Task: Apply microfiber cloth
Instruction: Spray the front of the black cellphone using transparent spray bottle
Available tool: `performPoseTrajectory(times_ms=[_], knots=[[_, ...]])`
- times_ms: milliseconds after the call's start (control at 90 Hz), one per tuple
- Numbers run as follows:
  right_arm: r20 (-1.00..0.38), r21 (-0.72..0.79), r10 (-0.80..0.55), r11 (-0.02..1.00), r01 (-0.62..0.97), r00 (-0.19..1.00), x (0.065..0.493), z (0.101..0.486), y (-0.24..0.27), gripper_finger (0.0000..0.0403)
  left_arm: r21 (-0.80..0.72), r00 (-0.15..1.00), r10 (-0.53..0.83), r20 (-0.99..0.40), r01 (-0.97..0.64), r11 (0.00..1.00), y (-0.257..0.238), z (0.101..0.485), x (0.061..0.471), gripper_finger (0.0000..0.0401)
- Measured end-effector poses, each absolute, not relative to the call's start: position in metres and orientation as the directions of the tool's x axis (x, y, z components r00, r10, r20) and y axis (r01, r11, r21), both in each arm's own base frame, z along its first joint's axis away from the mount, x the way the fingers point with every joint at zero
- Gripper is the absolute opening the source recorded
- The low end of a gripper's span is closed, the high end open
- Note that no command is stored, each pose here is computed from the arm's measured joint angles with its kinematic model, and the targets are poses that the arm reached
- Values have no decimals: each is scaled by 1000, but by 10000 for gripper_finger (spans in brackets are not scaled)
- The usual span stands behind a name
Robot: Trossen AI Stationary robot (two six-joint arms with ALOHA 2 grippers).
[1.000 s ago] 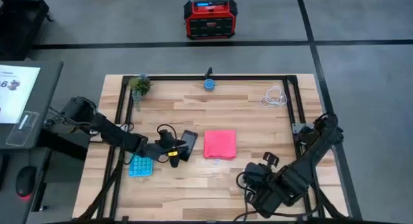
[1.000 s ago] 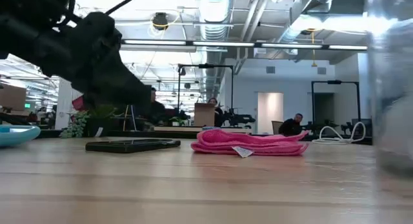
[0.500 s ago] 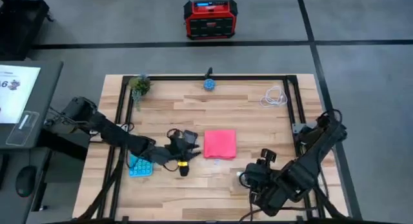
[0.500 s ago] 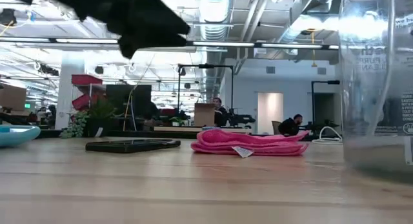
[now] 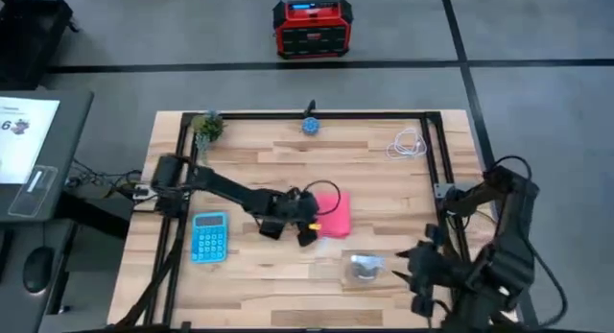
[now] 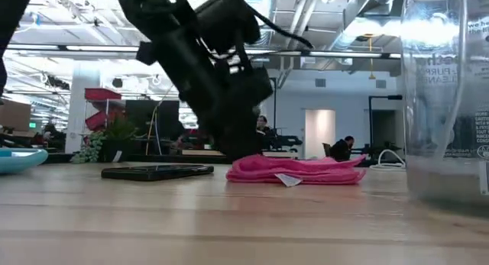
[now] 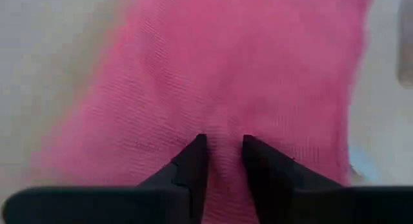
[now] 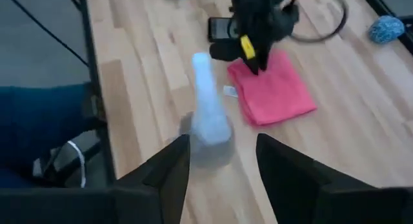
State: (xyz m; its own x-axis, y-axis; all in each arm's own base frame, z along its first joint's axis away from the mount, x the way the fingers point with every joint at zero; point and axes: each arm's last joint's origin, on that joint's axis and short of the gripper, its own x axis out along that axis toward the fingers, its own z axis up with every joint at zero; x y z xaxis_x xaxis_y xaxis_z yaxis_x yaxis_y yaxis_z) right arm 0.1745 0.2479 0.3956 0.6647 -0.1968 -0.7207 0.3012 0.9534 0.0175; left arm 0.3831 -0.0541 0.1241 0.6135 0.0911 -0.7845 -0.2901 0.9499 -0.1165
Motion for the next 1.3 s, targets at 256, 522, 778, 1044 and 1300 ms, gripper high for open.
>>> performPoseTrajectory(times_ms=[256, 522, 778, 1044, 1300], knots=[[-679, -49, -253, 952, 301, 689, 180, 385, 259, 164, -131, 647, 29, -762, -197, 972, -102, 148, 378, 21], [-573, -151, -354, 932, 329, 739, 193, 417, 206, 164, -41, 689, 179, -702, -291, 956, -102, 218, 344, 19], [-656, -208, -463, 870, 447, 595, 209, 429, 106, 164, -48, 682, 222, -697, -353, 934, -98, 239, 302, 62], [-802, -113, -266, 947, 301, 535, 216, 368, 67, 164, -91, 693, 194, -694, -352, 932, -102, 195, 294, 83], [-805, 19, -193, 937, 349, 561, 197, 289, 31, 164, -143, 719, 28, -695, -176, 974, -109, 183, 292, 83]])
